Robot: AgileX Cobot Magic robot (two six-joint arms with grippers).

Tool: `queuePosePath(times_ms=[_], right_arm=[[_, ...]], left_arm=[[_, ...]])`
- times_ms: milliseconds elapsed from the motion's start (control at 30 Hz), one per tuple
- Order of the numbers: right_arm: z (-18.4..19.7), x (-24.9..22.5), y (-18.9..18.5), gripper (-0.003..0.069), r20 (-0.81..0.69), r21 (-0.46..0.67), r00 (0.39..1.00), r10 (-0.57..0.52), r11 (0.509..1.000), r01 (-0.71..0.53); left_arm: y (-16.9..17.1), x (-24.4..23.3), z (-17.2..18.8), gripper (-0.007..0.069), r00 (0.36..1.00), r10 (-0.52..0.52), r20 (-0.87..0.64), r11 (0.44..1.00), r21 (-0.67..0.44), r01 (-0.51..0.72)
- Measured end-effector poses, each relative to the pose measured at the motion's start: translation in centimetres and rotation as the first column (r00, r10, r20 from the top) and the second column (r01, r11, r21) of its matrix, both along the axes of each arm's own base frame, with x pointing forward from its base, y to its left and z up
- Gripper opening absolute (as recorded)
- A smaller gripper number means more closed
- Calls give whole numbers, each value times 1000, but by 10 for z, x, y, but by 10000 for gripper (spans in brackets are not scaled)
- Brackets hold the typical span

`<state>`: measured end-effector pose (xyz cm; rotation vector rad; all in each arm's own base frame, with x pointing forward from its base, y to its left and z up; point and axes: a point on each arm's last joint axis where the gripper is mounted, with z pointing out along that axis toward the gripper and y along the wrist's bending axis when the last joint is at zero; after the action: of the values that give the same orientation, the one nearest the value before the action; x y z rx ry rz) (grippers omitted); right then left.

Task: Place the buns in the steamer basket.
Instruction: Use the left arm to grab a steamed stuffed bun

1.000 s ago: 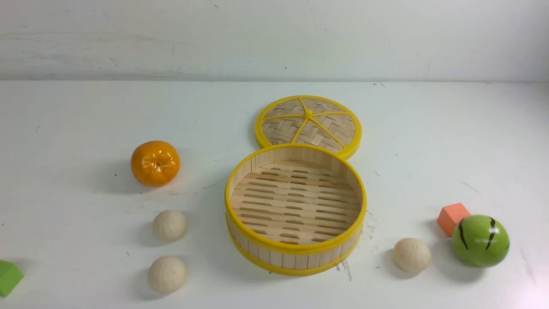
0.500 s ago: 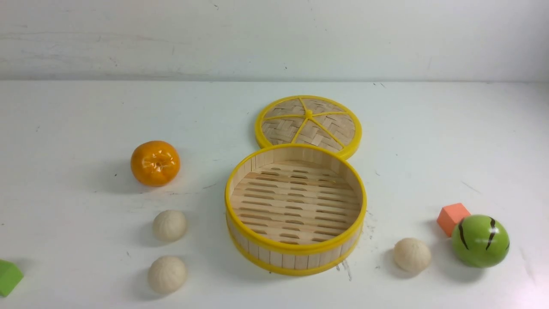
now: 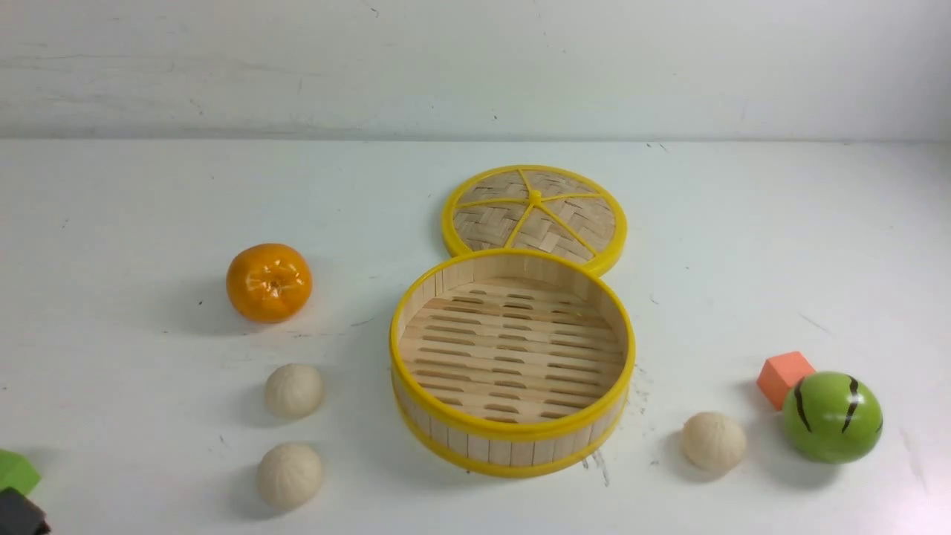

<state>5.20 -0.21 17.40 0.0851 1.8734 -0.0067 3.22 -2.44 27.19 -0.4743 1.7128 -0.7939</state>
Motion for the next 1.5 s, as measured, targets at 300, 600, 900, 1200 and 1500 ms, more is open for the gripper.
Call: queuePosePath(times_ms=[300, 600, 900, 1200, 1500], right_arm=[[0, 0, 0, 240, 0, 0, 1000, 0, 1000, 0], [0, 0, 0, 240, 0, 0, 1000, 0, 1000, 0], [0, 0, 0, 240, 0, 0, 1000, 0, 1000, 0], [0, 0, 0, 240, 0, 0, 1000, 0, 1000, 0], [0, 0, 0, 240, 0, 0, 1000, 0, 1000, 0]], left_arm=[[28, 42, 68, -14, 890, 180, -420, 814, 572, 105], [6, 147, 92, -6, 768, 159, -621, 666, 641, 381], [-45, 245, 53, 325, 616, 36, -787, 722, 446, 528], [-65, 312, -20, 545, 544, 30, -838, 706, 403, 582], [-74, 345, -71, 546, 507, 36, -861, 703, 383, 600]])
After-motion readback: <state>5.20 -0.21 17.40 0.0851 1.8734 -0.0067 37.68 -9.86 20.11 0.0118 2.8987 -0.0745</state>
